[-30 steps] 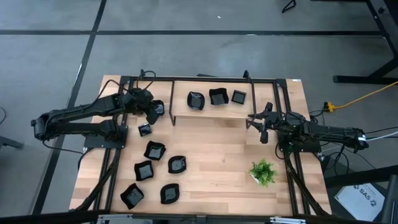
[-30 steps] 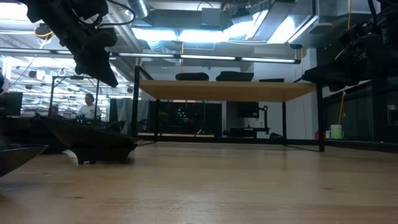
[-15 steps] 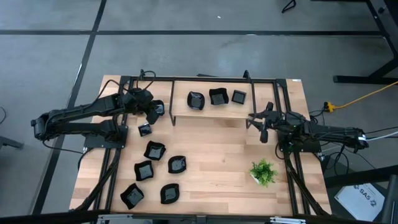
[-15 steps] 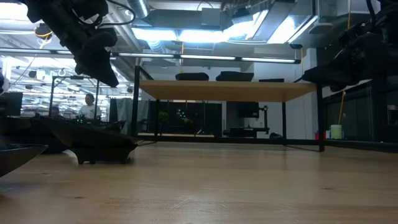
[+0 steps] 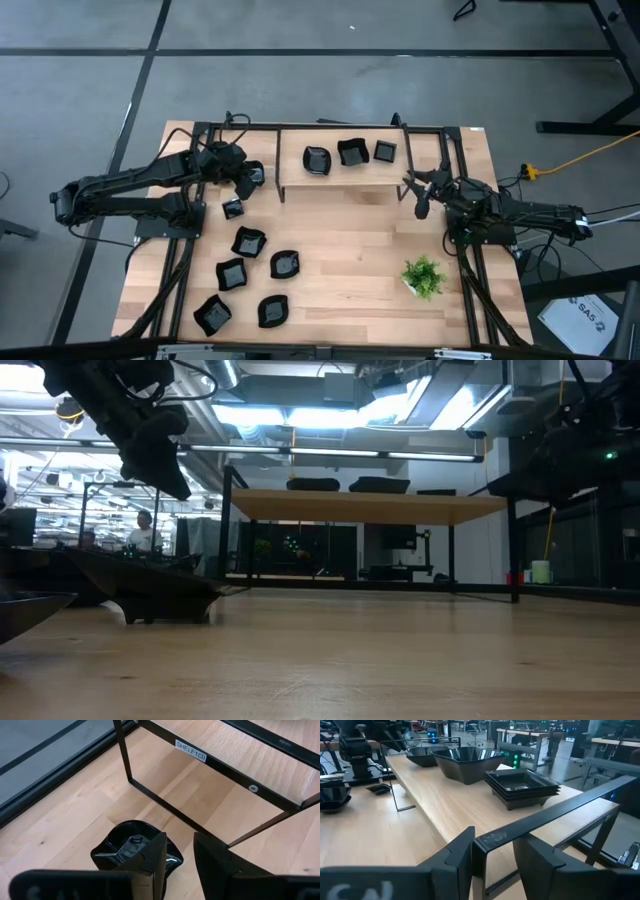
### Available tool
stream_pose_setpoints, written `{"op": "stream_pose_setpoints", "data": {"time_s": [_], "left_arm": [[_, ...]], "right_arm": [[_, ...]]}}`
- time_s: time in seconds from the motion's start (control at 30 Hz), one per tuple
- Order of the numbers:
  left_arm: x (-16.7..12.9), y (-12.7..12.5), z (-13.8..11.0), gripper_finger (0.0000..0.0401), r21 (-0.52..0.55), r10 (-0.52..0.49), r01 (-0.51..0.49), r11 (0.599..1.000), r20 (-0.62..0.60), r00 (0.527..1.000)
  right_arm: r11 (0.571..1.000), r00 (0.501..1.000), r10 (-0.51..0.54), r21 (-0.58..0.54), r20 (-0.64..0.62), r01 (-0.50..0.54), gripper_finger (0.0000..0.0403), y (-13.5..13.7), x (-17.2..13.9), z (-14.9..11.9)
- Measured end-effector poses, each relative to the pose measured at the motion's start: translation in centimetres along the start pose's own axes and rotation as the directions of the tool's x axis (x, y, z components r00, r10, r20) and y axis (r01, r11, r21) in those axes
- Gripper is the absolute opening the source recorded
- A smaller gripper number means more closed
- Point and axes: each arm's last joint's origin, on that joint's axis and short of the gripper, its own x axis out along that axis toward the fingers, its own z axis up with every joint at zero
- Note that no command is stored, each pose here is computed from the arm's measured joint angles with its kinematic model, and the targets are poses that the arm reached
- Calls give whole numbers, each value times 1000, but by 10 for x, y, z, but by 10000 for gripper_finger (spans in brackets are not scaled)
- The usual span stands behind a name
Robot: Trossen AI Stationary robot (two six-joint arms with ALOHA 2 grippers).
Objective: Pick & Place Mini shaped plates
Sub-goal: Adjust the shelf
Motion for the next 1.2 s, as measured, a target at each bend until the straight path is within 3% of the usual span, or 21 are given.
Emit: {"op": "stream_pose_setpoints", "data": {"time_s": [0.3,0.53,0.7,1.0,1.2], "left_arm": [[0,0,0,92,1,0,0,1000,0,1000],[0,0,0,93,0,0,0,1000,0,1000],[0,0,0,92,0,-4,4,1000,-1,1000],[0,0,0,95,3,-4,4,1000,-1,1000],[0,0,0,95,3,-4,4,1000,-1,1000]], "right_arm": [[999,991,-18,24,-129,21,132,-5,-10,10],[998,998,-13,66,-60,17,132,-11,-23,19],[993,996,-59,99,-69,66,132,-11,-22,17],[993,996,-57,96,-64,63,132,-11,-23,17],[973,975,-207,83,-83,213,132,-15,-23,14]]}}
